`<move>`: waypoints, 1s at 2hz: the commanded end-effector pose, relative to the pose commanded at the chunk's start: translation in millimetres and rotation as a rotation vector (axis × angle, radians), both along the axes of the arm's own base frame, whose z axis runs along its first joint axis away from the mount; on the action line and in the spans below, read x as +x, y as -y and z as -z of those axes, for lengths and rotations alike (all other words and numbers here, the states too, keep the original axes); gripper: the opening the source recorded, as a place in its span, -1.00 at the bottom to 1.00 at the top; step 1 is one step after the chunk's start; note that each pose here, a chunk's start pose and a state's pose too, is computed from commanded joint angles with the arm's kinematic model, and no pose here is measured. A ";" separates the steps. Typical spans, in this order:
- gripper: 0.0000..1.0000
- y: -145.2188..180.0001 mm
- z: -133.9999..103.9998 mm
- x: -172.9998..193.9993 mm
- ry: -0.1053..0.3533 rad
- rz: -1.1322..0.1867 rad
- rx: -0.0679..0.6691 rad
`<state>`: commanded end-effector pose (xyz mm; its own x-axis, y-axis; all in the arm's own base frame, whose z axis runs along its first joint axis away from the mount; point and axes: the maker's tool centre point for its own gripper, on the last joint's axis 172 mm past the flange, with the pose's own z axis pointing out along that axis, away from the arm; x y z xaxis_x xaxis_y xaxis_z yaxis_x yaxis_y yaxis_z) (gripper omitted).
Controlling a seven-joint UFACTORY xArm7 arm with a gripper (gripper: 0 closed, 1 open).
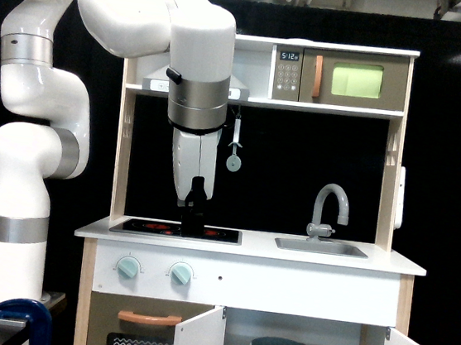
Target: Put the bowl inside the kitchen cabinet
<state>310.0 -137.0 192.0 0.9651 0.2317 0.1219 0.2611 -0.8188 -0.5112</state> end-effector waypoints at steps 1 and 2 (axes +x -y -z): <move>1.00 -4.0 -3.0 0.0 0.000 0.000 0.000; 1.00 -4.0 -3.0 0.0 0.000 0.000 0.000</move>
